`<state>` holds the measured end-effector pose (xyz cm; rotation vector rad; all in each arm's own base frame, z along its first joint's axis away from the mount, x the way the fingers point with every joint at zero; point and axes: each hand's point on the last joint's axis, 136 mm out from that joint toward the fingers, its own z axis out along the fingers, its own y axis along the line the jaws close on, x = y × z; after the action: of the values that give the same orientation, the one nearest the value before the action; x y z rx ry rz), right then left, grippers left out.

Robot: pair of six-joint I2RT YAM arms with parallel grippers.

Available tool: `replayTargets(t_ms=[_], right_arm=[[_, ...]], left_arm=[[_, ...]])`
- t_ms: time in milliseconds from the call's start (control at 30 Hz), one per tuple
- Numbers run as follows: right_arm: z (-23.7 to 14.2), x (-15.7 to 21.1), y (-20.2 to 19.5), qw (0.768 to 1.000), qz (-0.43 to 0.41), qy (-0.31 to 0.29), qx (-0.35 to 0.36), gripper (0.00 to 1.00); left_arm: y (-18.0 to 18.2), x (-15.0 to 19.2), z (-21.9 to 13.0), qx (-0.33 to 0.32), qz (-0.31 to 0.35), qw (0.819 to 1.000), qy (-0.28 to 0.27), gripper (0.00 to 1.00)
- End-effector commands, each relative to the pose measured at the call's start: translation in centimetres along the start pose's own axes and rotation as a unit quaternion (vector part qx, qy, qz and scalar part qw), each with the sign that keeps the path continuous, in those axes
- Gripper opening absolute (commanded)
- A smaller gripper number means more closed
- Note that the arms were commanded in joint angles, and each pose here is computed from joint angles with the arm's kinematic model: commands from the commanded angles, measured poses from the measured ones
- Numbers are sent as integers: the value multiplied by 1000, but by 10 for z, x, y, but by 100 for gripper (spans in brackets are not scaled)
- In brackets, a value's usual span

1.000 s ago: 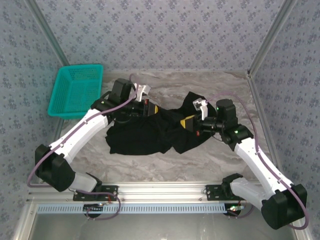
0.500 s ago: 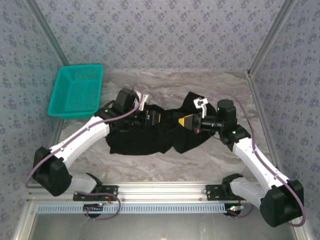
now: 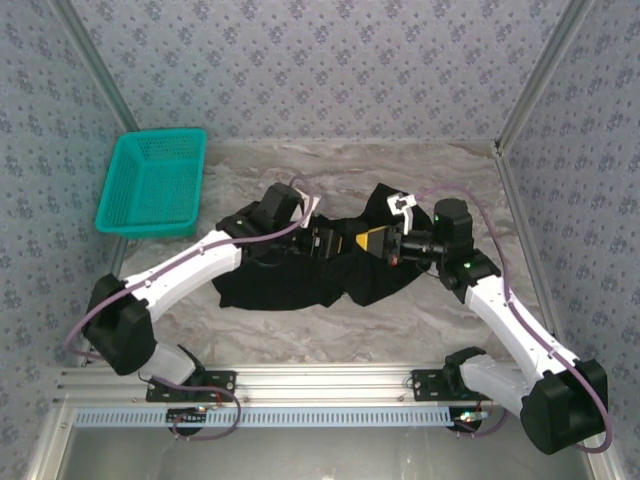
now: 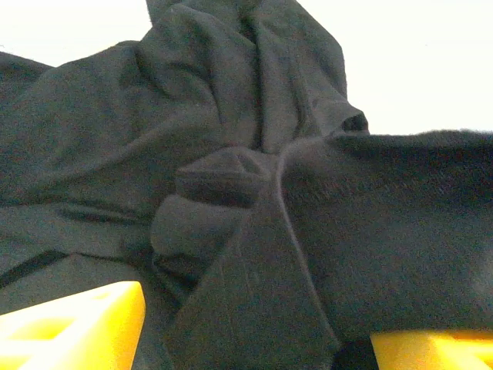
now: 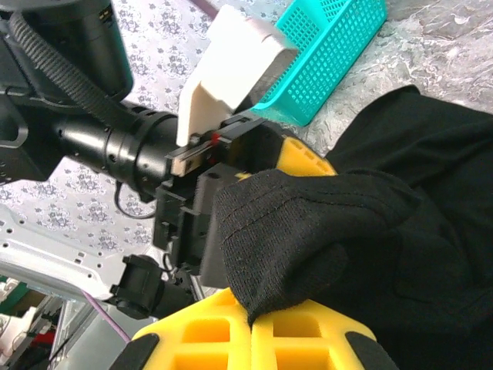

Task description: Fold the inside-out t-shirt

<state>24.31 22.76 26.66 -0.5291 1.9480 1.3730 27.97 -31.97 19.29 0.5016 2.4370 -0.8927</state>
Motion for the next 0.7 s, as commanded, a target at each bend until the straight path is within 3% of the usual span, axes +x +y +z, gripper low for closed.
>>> replayTargets(t_ms=[0, 67, 267, 300, 433, 667], right_arm=[[1, 5, 1, 1000, -10, 2, -1, 0], [0, 10, -2, 1000, -11, 8, 8, 0], [-11, 15, -22, 997, -28, -1, 78, 0], [-11, 15, -26, 996, -28, -5, 89, 0], [-15, 17, -48, 989, -21, -7, 149, 0], [-32, 16, -77, 967, -1, -16, 254, 1]], left_arm=[[-3, -25, -1, -8, 1, 999, -39, 74], [0, -30, 0, -10, -4, 999, -46, 65], [8, -27, -11, 5, -15, 999, -37, 14], [6, -26, -15, 18, -12, 999, -37, 9], [-14, -27, -34, 87, 3, 995, -51, 2], [-30, -20, -66, 170, 30, 982, -71, 1]])
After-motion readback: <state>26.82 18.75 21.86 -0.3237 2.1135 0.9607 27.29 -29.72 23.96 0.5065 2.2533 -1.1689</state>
